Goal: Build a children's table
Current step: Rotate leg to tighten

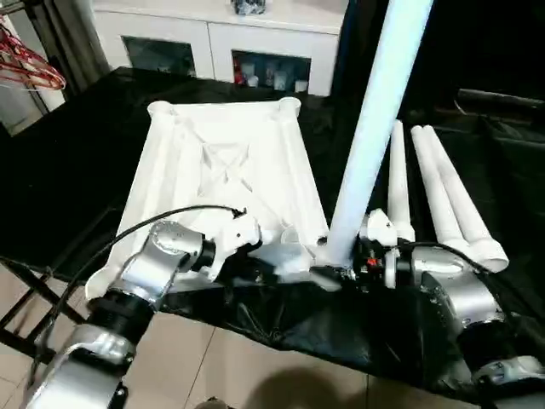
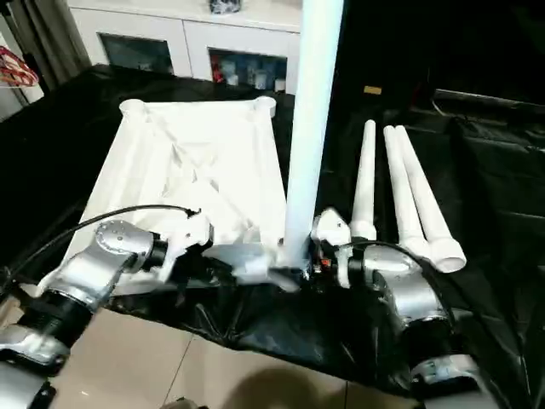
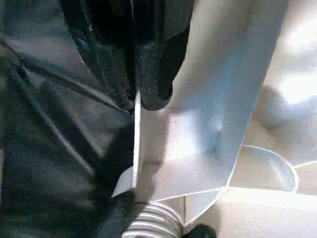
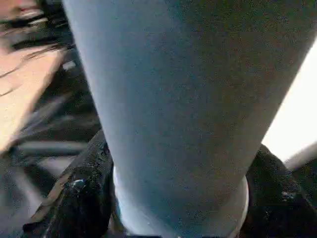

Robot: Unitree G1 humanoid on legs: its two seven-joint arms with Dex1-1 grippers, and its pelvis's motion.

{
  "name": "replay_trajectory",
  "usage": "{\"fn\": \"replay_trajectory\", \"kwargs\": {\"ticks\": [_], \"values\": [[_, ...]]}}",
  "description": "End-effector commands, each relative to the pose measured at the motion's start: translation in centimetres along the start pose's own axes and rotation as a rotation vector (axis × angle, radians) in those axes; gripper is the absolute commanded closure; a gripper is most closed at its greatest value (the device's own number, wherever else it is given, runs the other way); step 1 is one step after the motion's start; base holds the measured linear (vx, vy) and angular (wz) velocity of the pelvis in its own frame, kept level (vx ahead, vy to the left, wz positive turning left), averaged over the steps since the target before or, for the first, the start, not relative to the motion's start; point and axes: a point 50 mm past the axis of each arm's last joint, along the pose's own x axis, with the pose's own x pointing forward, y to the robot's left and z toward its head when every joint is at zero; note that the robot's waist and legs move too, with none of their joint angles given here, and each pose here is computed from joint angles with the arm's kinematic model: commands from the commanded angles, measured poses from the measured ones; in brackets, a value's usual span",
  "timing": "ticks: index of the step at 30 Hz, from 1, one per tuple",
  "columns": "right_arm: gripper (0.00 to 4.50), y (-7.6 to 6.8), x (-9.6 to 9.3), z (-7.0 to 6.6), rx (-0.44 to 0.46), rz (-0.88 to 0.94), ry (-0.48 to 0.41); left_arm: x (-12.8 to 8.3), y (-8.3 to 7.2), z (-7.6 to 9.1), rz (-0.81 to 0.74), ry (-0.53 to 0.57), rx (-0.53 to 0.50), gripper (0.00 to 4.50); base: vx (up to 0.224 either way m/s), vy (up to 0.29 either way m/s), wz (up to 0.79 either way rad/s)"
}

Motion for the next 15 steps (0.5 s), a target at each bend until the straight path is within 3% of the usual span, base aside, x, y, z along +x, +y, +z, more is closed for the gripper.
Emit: {"fn": "replay_trajectory", "kwargs": {"ticks": [1,3,7,8,9,11,15], "values": [[1.73,0.5,1.9,-1.5,0.034,-0.092,0.076,1.6,0.6,1.5,0.092,-0.033,0.009,4.50,0.000,0.000,0.00],[1.74,-0.2,3.2,-1.8,0.088,-0.288,0.078,2.6,1.2,2.2,0.207,-0.047,-0.016,4.50,0.000,0.000,0.00],[1.74,-0.3,4.5,-1.7,0.162,-0.429,0.056,3.6,1.6,2.9,0.307,-0.060,-0.049,4.50,0.000,0.000,0.00],[1.74,-0.2,5.6,-1.5,0.212,-0.532,0.037,4.4,1.8,3.5,0.368,-0.075,-0.073,4.50,0.000,0.000,0.00],[1.74,-0.2,5.9,-1.5,0.218,-0.557,0.035,4.6,1.8,3.7,0.380,-0.080,-0.076,4.50,0.000,0.000,0.00],[1.19,0.0,6.4,-1.3,0.220,-0.558,0.021,4.9,1.7,3.8,0.383,-0.081,-0.069,4.50,0.000,0.000,0.00],[0.87,0.8,7.5,-0.6,0.209,-0.494,-0.028,5.5,0.9,3.9,0.316,-0.098,-0.039,4.50,0.000,0.000,0.00]]}}
